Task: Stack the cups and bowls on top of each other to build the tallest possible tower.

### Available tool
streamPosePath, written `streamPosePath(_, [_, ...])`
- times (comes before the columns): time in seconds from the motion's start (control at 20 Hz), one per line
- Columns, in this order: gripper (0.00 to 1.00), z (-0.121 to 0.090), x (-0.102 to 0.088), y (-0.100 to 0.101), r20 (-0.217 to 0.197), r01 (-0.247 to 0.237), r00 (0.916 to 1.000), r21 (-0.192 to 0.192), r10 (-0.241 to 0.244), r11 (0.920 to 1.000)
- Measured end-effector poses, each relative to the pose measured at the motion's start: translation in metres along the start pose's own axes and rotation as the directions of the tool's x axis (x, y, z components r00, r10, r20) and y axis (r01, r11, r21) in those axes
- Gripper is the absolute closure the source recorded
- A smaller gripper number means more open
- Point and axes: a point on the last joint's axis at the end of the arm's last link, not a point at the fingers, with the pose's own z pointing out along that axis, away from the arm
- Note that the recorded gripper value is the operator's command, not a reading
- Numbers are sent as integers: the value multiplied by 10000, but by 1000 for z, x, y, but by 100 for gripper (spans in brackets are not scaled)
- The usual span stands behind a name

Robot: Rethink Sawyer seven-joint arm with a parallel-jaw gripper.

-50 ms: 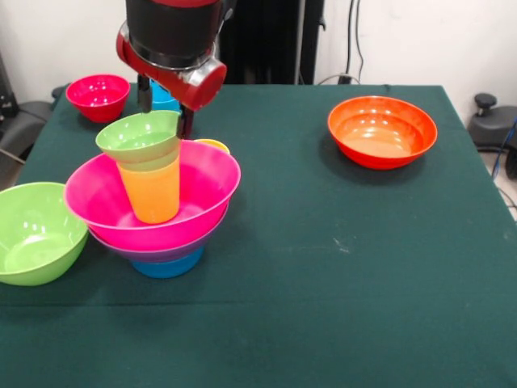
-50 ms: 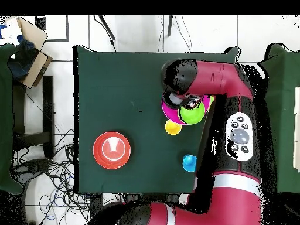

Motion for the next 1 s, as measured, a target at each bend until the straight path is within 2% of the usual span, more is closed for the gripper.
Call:
streamPosePath(0.5, [0,-40,5,1,215,-17,9998,-93,19,10000])
streamPosePath(1.0, [0,-62,9,7,159,-98,9998,-409,104,9991])
